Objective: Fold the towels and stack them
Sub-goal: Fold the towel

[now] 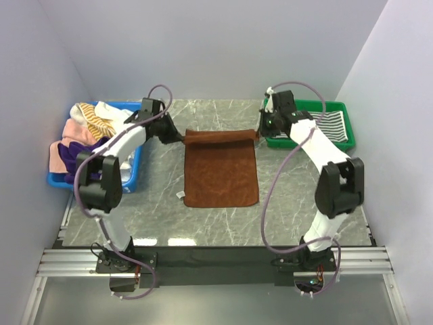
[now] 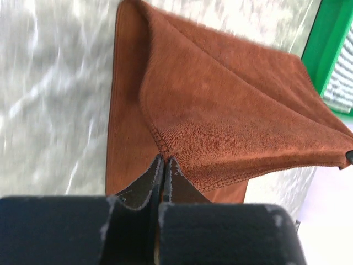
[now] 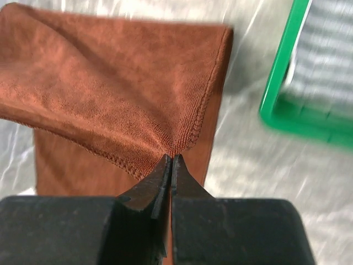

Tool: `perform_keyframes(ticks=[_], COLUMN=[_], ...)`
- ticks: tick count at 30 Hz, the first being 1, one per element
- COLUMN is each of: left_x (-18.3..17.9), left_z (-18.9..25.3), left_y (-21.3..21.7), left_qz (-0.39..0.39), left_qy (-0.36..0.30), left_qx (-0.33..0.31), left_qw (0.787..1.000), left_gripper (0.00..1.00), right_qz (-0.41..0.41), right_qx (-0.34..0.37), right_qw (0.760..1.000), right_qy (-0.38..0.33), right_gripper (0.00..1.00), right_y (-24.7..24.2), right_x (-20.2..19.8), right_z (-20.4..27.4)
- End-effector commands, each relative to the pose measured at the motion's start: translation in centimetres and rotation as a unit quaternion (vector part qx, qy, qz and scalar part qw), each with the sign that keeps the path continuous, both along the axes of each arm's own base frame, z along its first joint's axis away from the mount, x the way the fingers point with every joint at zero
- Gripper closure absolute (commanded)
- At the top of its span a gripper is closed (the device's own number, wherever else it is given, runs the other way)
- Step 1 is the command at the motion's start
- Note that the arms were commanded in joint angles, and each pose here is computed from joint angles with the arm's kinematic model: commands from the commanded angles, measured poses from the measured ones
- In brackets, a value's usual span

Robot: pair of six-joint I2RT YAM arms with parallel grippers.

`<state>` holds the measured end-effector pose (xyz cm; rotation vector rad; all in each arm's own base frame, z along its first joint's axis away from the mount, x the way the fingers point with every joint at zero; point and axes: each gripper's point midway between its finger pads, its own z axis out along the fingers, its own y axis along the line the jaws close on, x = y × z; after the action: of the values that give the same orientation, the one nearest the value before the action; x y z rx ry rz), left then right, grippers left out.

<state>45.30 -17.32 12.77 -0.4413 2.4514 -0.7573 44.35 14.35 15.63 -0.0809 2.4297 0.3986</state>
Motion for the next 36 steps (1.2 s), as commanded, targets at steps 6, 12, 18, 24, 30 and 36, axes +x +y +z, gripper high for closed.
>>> perform_keyframes(ticks=[6, 12, 18, 24, 30, 36], left_x=[-7.1, -11.9, -15.2, -17.5, -19.0, -19.3], left_z=[0.8, -1.0, -5.0, -8.2, -11.2, -11.5], left_y=[0.4, -0.7, 0.1, 0.7, 0.7, 0.9], left_qz=[-0.011, -0.02, -0.005, -0.006, -0.004, -0.002], left_qy=[0.012, 0.023, 0.059, 0.093, 0.121, 0.121], left_qx=[0.001, -0.002, 0.012, 0.028, 0.037, 0.043], left_qw=[1.0, 1.0, 0.998, 0.995, 0.992, 0.992], left_gripper=[0.99, 0.99, 1.0, 0.99, 0.99, 0.99], right_qz=[-0.016, 0.002, 0.017, 0.008, -0.025, -0.038], right_qx=[0.059, 0.084, 0.089, 0.094, 0.069, 0.054], right_qw=[0.997, 0.995, 0.99, 0.982, 0.977, 0.975], right_qy=[0.046, 0.062, 0.11, 0.163, 0.201, 0.212], right_gripper=[1.0, 1.0, 1.0, 1.0, 1.0, 1.0], right_y=[-0.2, 0.9, 1.5, 1.3, 0.4, 0.0], right_x=[-8.7, -13.6, -17.2, -19.7, -20.2, -20.1], right_z=[-1.1, -2.5, -6.5, -10.1, -13.0, -14.2])
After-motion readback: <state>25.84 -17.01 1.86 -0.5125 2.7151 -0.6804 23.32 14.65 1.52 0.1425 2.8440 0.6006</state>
